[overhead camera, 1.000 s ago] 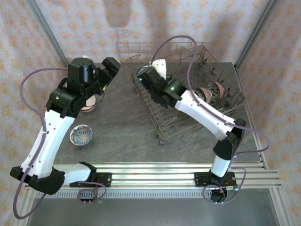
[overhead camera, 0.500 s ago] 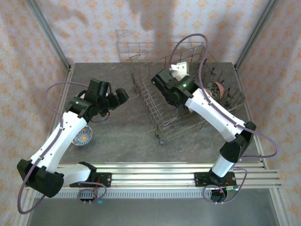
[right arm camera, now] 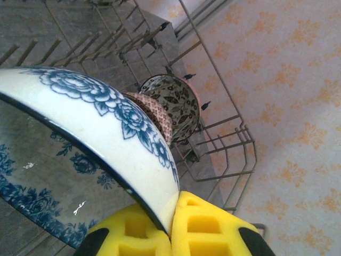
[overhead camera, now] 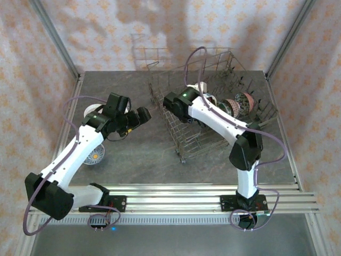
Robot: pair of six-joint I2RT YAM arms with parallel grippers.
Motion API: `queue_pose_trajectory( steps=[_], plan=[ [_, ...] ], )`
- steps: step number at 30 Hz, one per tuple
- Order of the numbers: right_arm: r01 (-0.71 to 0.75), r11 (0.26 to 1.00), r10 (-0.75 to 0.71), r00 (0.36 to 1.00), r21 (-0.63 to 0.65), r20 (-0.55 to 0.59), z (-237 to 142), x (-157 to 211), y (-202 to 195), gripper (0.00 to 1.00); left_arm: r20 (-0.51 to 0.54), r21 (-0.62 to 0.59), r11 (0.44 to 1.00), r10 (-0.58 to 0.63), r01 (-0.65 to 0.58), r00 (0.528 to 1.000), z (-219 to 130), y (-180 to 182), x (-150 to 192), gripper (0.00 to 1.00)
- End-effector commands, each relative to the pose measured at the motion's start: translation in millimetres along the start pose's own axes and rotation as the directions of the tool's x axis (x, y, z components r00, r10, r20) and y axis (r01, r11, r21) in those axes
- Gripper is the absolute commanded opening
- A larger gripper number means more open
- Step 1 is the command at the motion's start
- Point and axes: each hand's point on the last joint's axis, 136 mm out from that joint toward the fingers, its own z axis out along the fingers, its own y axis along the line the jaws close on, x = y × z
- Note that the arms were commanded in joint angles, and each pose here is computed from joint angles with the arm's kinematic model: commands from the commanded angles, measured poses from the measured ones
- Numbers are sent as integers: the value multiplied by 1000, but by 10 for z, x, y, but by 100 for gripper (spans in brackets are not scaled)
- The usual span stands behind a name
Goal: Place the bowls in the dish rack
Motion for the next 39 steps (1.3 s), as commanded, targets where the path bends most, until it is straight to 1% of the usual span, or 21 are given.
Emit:
queue_pose_trajectory(
  steps=[1, 14, 24, 39],
  plan=[
    [-43, 997, 42, 999, 59, 24, -42, -29, -244, 0, -35, 12, 999, 34, -34, 999, 100, -31, 88, 98],
    [-45, 997, 48, 998, 62, -37, 63, 147, -9, 0, -91, 3, 998, 63, -63, 994, 248, -9, 191, 98],
    [-25, 998, 29, 997, 65, -71, 134, 252, 145, 0, -105, 2, 998, 63, -63, 992, 288, 22, 233, 98],
    [-18, 996, 26, 996, 87, -84, 200, 317, 289, 0, -122, 0, 998, 58, -58, 991, 324, 34, 273, 98]
  ],
)
